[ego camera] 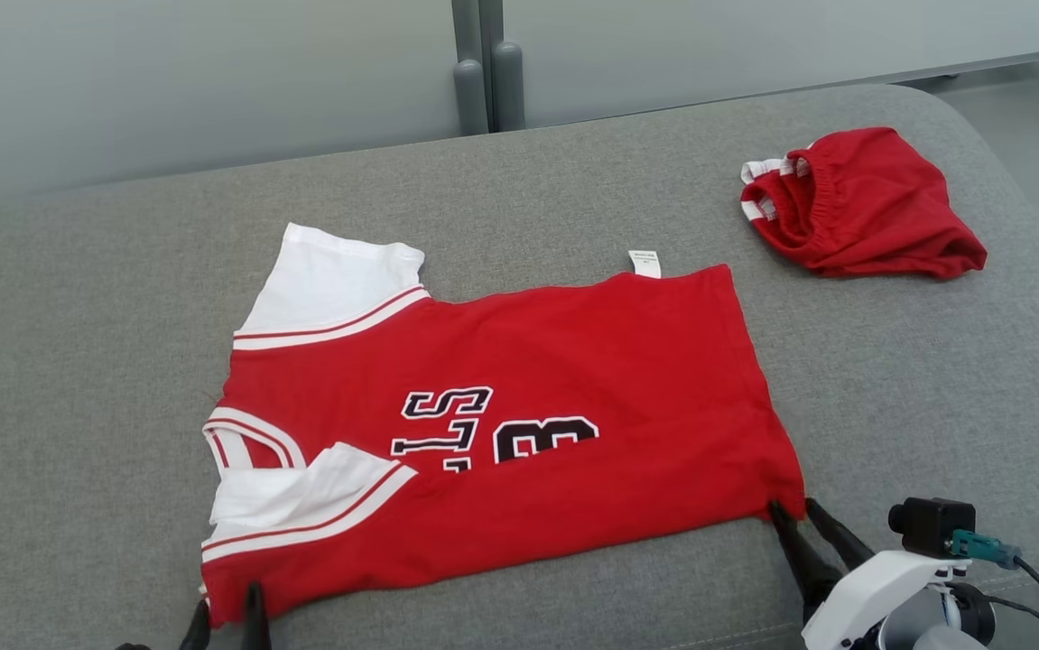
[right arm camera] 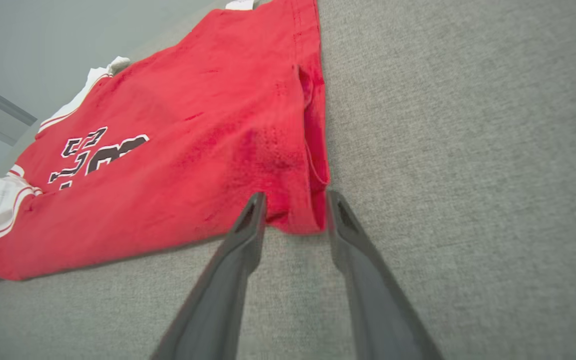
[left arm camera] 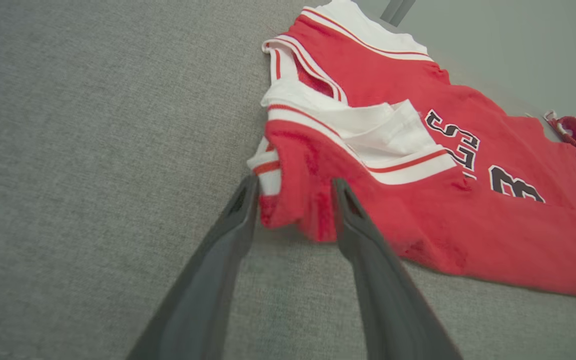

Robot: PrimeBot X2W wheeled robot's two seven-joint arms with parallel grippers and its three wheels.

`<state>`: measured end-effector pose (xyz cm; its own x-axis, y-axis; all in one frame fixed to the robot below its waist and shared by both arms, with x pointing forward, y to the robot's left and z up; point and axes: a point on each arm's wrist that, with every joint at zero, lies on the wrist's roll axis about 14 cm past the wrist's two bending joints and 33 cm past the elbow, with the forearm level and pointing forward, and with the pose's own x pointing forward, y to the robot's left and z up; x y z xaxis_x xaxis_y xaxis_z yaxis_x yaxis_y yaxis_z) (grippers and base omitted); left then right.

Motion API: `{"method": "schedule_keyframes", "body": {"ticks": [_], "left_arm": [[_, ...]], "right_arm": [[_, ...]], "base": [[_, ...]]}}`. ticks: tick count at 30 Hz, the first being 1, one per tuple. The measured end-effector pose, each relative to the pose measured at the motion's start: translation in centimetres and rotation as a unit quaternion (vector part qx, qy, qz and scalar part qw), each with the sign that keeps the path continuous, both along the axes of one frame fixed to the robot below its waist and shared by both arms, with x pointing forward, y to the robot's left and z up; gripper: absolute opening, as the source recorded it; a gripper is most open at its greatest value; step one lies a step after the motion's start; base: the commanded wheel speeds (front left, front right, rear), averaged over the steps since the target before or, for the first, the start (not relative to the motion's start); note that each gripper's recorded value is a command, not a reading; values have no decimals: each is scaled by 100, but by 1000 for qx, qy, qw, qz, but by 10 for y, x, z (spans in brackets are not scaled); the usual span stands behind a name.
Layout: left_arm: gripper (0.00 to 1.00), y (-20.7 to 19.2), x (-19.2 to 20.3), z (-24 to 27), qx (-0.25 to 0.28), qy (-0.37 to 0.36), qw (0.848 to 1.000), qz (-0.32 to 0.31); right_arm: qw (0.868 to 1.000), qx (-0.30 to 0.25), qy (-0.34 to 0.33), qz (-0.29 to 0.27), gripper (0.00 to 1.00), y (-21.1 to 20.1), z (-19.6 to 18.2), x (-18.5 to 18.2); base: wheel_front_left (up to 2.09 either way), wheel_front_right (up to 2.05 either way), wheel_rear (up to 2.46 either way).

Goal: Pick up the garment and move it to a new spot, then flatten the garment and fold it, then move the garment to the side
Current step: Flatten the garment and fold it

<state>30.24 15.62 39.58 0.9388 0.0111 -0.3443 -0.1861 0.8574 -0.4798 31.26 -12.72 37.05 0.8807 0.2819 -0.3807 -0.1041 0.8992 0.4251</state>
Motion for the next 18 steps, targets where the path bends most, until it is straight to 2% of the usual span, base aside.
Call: {"method": "schedule_keyframes", "body": {"ticks": [10, 14, 18], "left_arm": [[100, 22, 2, 4, 21, -3, 999, 25], [100, 28, 9, 16, 39, -26, 999, 19], [100, 22, 30, 40, 67, -68, 995, -12]], "right_arm": [[999, -37, 31, -25, 100, -31, -16, -15], [997, -60, 13, -36, 100, -50, -7, -6], [996, -77, -33, -23, 100, -50, 17, 17]], "base": [[0, 0, 0], [0, 0, 0], [0, 0, 0]]}}
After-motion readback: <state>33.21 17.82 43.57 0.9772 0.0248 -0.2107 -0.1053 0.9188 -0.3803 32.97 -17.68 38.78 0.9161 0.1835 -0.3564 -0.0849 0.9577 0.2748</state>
